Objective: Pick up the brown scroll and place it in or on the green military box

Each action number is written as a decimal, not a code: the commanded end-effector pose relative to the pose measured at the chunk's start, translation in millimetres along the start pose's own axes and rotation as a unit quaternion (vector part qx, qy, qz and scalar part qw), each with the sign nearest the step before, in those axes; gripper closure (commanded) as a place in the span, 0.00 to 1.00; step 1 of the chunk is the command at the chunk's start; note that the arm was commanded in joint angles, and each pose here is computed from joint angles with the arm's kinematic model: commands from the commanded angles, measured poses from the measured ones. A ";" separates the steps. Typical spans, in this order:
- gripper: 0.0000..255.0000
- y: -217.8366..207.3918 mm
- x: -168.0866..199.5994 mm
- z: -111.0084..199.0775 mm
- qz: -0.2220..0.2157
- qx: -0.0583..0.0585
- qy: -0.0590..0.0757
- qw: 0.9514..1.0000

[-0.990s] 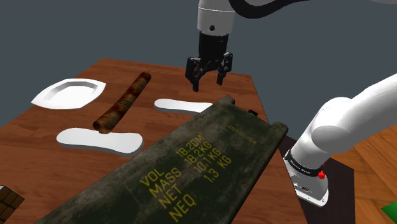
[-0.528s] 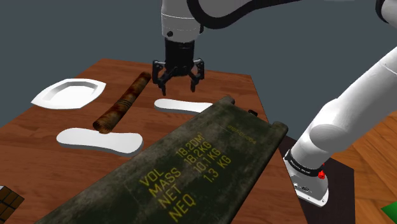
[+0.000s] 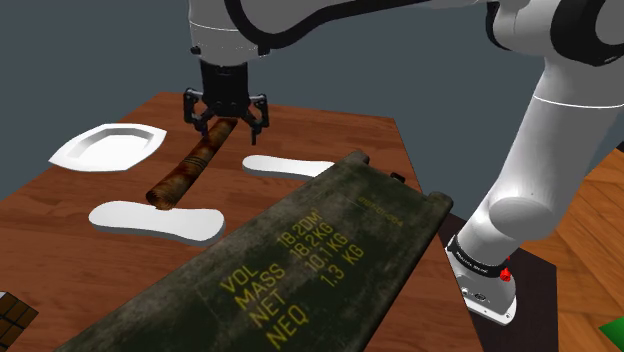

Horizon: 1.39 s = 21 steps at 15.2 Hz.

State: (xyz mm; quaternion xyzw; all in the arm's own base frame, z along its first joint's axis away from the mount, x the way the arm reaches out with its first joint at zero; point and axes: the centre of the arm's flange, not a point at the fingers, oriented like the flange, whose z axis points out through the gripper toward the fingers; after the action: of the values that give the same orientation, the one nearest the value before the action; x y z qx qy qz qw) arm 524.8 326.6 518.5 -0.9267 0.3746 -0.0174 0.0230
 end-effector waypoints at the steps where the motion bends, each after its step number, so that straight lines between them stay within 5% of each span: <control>1: 0.00 -24.1 7.8 4.6 0.031 0.005 0.004 0.999; 4: 0.00 -57.5 23.2 10.4 0.074 0.011 0.008 0.997; 12: 0.00 -59.3 24.5 50.5 0.075 0.012 0.009 0.997; 20: 0.00 -59.2 24.5 50.4 0.075 0.012 0.009 0.997; 21: 1.00 -59.2 24.5 50.4 0.075 0.012 0.009 0.997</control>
State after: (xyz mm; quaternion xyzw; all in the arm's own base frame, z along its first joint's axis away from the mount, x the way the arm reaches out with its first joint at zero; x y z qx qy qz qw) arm 586.0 353.7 471.8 -0.8957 0.4427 -0.0279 0.0318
